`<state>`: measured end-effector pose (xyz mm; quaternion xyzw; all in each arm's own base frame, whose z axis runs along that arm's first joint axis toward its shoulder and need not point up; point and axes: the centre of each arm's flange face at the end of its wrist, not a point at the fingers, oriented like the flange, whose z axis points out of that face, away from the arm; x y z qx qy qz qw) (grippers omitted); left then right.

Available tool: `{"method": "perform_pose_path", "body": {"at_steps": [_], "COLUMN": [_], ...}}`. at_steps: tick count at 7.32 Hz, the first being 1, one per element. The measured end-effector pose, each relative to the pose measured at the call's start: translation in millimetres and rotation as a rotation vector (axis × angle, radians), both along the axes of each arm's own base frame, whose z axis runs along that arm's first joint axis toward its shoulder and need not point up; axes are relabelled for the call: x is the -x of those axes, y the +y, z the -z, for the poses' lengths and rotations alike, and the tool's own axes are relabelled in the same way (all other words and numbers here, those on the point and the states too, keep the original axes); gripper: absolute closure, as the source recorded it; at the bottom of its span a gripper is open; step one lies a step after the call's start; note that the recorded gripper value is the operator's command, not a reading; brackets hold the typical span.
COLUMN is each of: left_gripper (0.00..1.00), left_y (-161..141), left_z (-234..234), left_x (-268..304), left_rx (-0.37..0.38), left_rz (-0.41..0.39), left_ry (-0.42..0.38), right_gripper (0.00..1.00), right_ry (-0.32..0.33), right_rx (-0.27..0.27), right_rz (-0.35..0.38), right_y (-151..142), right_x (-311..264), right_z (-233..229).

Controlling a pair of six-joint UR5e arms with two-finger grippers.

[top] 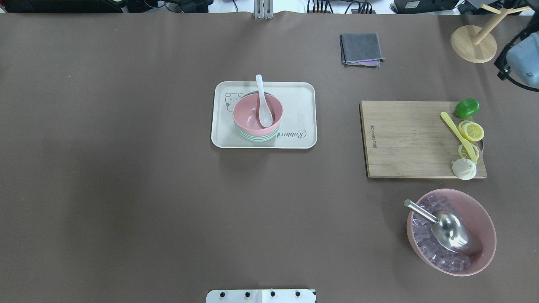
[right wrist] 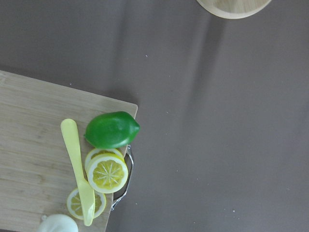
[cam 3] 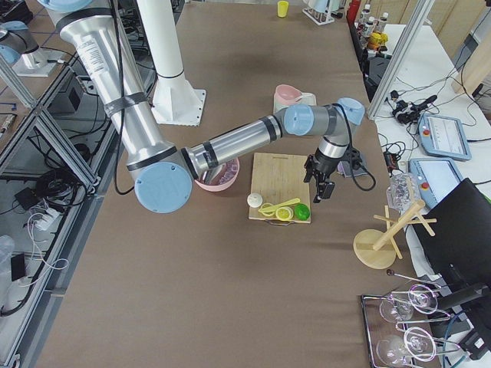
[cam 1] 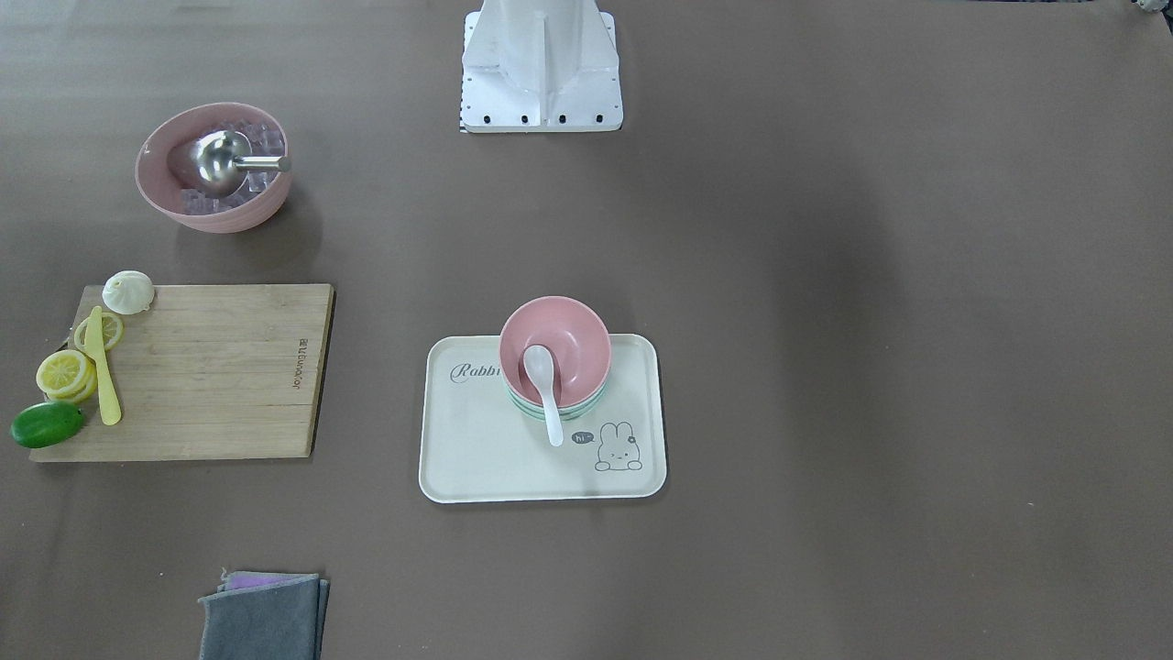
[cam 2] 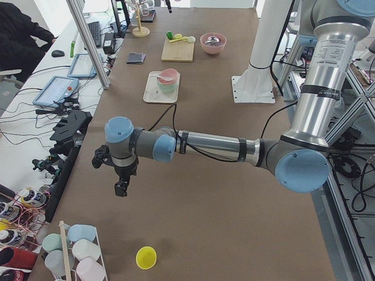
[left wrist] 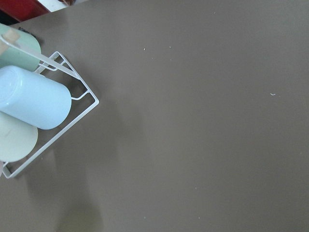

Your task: Stack pink bowl on green and place spoon

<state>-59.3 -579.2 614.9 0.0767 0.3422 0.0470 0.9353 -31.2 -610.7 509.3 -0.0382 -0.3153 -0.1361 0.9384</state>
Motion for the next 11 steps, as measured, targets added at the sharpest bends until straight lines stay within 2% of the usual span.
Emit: {"method": "perform_pose_path", "body": {"at_steps": [2,4,5,7,9,11], "left_gripper": [0.02,0.02,0.02,0.02,0.02,0.02], "left_y": [27,33,36,39,41,41], "left_z": [-31,-40,-43,-46,-48,-47], "left_x": [15,18,18,17,17,17], "left_rx": [0.047,0.063,0.068,0.079,0.089,0.090], "left_rz": [0.023,0.028,0.029,0.030,0.033,0.035], "left_ry": [0.020,0.024,0.025,0.026,0.027,0.027], "right_gripper": [0.00,0.00,0.00,0.00,0.00,0.00], "right_ry": [-0.077,-0.116,-0.121,-0.126,-0.127,-0.127], "right_rx": [0.051,0.087,0.090,0.056,0.064,0.069], "right_rz": [-0.085,-0.152,-0.164,-0.179,-0.193,-0.201], "right_y": [27,51,66,97,120,128], "right_x": [-67,-105,-110,-113,-115,-118], "right_z": [-40,-67,-87,-125,-145,-150]}}
